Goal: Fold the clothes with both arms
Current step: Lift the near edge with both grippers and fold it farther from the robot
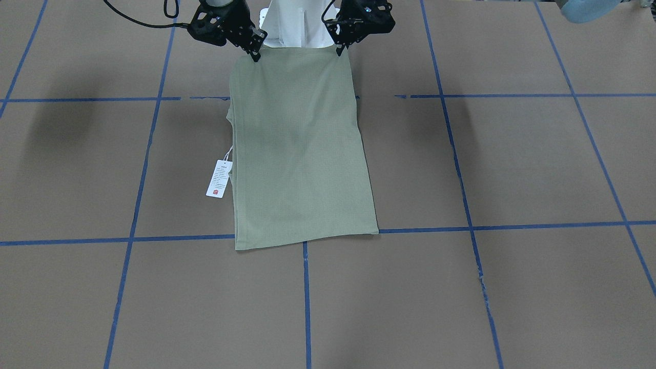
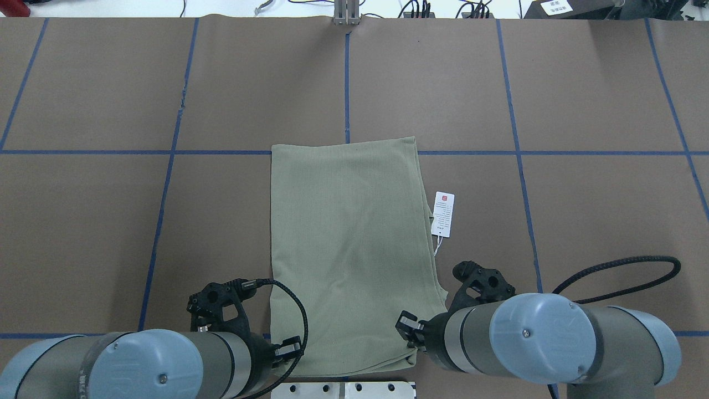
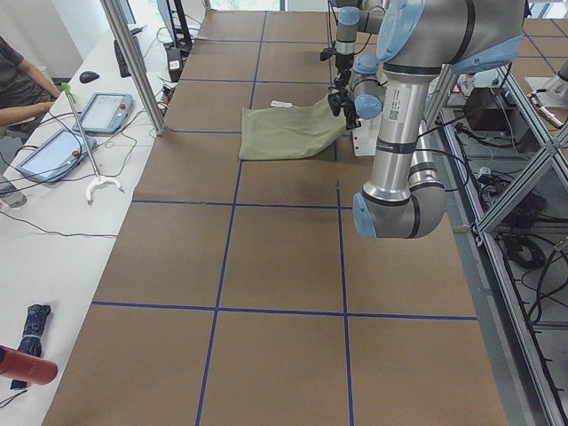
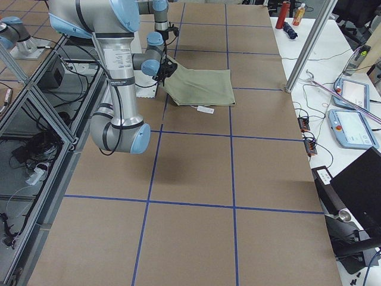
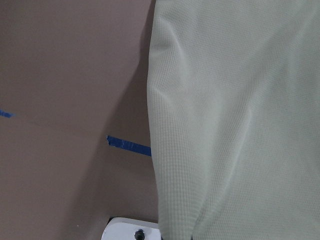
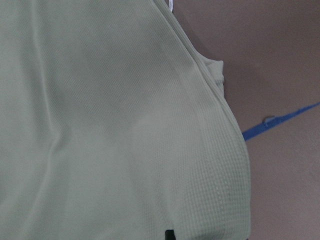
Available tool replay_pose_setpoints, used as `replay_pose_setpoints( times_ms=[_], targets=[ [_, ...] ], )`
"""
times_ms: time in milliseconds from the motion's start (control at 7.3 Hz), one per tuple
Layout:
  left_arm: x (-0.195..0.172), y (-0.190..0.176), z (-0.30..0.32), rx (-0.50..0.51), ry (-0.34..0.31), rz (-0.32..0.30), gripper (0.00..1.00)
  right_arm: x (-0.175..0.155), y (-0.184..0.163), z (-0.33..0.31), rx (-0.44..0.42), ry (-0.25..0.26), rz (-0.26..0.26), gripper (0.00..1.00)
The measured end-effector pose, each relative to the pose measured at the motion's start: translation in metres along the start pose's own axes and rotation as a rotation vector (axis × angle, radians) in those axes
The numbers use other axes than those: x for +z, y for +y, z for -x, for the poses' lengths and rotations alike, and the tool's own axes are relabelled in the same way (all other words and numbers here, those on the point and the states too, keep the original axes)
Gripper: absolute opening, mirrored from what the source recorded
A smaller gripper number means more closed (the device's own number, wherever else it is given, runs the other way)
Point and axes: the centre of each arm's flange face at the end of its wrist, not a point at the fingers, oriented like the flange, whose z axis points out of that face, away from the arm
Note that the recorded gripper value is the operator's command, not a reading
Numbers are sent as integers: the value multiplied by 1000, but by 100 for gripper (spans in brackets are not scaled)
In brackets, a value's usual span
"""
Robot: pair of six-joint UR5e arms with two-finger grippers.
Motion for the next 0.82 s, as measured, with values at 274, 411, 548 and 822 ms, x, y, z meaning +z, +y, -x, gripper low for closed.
replay_pose_setpoints(
  times_ms=[274, 411, 548, 822],
  targets=[
    [-6, -49, -19, -47, 26, -79, 0, -4, -50, 46, 61, -61, -87, 0],
    [-2, -80, -30, -72, 26, -125, 0, 0, -79, 67, 94, -83, -130, 0],
    [4, -109, -40, -82, 16, -165, 0, 9, -109, 84, 124, -94, -165, 0],
    [24, -154, -47, -94, 15, -220, 0, 33, -158, 106, 168, -99, -205, 0]
  ],
)
